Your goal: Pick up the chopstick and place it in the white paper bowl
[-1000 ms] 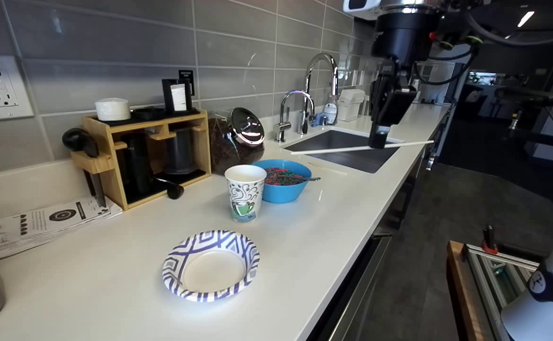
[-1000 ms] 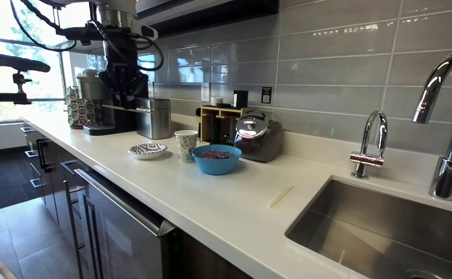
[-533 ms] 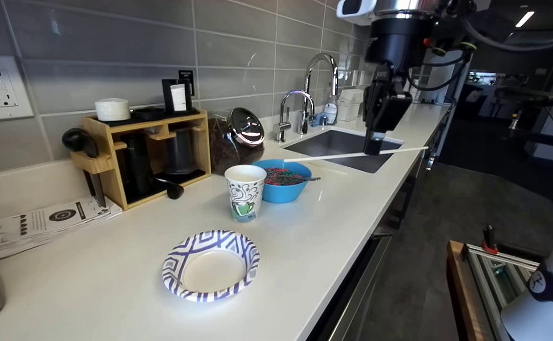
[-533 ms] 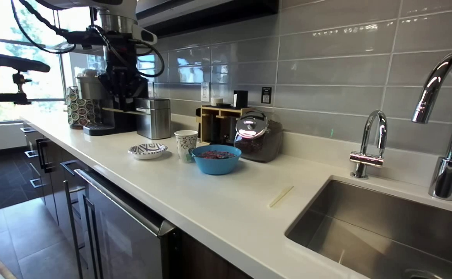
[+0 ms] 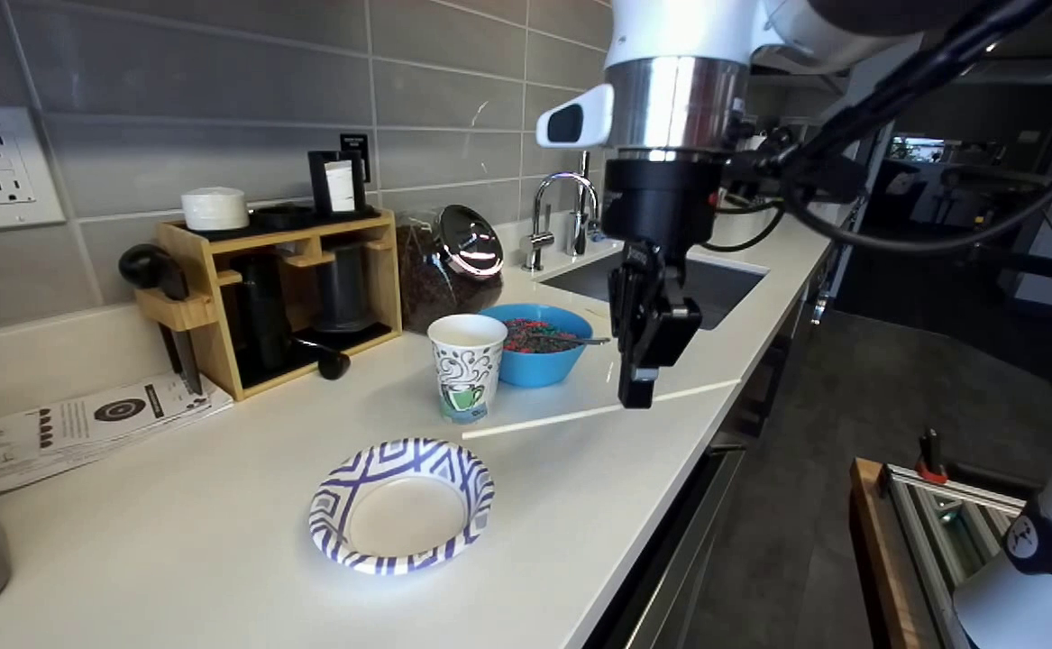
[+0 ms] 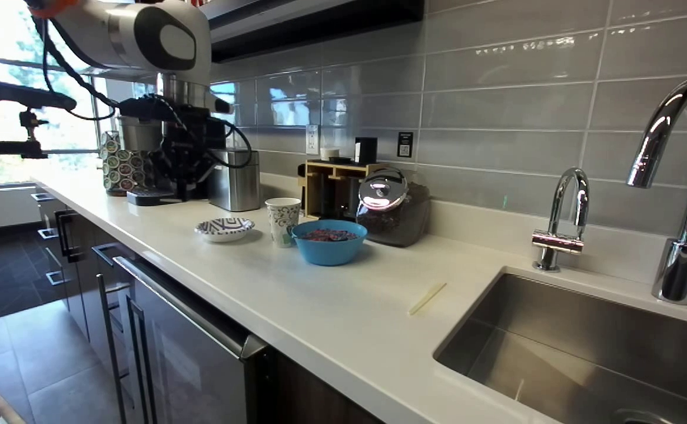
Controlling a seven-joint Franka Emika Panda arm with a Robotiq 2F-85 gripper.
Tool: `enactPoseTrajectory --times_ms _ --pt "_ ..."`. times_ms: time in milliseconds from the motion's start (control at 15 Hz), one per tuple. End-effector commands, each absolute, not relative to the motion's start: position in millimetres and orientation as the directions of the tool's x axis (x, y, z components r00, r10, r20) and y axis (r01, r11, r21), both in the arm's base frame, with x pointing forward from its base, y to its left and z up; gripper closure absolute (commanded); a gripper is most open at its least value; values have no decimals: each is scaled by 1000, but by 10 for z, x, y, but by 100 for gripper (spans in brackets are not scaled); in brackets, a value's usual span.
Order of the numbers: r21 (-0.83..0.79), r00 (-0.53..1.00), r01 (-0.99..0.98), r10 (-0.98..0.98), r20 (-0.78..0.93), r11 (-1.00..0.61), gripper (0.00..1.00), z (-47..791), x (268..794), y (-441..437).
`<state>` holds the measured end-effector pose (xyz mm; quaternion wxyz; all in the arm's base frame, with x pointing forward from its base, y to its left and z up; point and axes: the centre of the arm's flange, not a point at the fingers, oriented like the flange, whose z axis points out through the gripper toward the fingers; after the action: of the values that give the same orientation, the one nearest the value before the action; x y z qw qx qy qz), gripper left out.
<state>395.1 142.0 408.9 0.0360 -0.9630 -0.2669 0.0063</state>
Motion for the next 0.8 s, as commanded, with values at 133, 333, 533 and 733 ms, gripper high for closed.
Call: enactPoseTrajectory --times_ms 133,333,533,733 --pt "-94 808 584 589 -33 -807 99 3801 4461 1806" --pt "-90 798 594 599 -56 -800 99 3736 4667 1905" --pt "-84 797 595 600 -65 -799 99 3669 4839 1952" --pt "-70 799 592 596 -79 -803 99 3606 4957 1930"
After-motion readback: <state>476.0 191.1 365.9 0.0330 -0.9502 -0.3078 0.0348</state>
